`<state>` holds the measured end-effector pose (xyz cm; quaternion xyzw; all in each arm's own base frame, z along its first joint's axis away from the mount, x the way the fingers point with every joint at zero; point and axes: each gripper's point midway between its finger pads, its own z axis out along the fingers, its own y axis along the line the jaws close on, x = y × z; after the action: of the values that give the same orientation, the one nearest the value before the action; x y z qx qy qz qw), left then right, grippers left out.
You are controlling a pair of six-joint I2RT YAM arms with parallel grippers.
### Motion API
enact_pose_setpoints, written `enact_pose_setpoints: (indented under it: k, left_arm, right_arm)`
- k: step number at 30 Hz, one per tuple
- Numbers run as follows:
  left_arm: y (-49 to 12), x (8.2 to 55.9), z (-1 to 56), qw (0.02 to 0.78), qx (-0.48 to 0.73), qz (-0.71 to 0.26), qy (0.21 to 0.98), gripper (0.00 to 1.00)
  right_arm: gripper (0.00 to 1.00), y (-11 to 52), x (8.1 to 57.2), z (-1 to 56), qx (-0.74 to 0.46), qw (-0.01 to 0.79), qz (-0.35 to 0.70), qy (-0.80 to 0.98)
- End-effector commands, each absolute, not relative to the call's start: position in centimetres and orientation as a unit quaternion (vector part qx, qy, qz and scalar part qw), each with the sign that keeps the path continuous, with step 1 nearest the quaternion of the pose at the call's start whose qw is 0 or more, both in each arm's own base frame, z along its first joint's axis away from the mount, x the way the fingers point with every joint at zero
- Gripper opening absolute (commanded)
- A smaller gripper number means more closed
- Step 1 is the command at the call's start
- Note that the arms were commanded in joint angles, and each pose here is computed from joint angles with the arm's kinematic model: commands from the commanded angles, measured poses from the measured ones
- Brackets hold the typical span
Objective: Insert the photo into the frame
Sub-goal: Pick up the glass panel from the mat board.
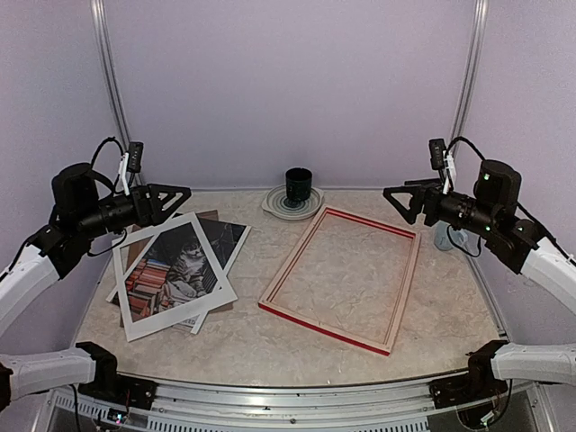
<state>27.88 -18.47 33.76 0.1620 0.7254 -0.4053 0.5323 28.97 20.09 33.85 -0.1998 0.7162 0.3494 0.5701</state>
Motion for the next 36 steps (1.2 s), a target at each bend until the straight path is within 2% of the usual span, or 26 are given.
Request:
enact_pose_setpoints:
  k: [1,5,10,13,22,30,34,36]
  left_arm:
    - [-18.4,28.0,33.1,0.530,0.161,-0.395,0.732,0.99]
    - [-17.0,29.4,31.6,0.536,0.117,-0.360,0.755,0.99]
    - [-15.4,30.8,28.9,0.526,0.064,-0.316,0.787,0.99]
    - [-14.9,31.4,27.2,0.511,0.038,-0.306,0.802,0.99]
    - [-13.3,32.1,24.5,0.499,-0.036,-0.292,0.815,0.99]
    - [-11.5,31.7,21.8,0.484,-0.090,-0.260,0.831,0.99]
    - [-11.2,31.5,20.8,0.476,-0.101,-0.254,0.836,0.99]
    - [-11.0,31.4,20.4,0.474,-0.107,-0.252,0.837,0.99]
  right_arm:
    - [0.99,20.3,28.8,34.4,-0.213,0.581,0.347,0.705]
    - [0.99,21.2,28.0,33.6,-0.272,0.580,0.338,0.689]
    - [0.99,21.2,28.7,32.8,-0.279,0.576,0.321,0.698]
    - [0.99,21.5,29.7,31.2,-0.271,0.545,0.318,0.727]
    - [0.99,21.8,33.2,25.5,-0.173,0.435,0.320,0.824]
    - [0.99,19.7,34.5,23.8,-0.060,0.436,0.308,0.843]
    - [0.99,20.2,35.3,21.6,-0.063,0.357,0.346,0.865]
    - [0.99,20.0,35.7,19.8,-0.059,0.329,0.328,0.884]
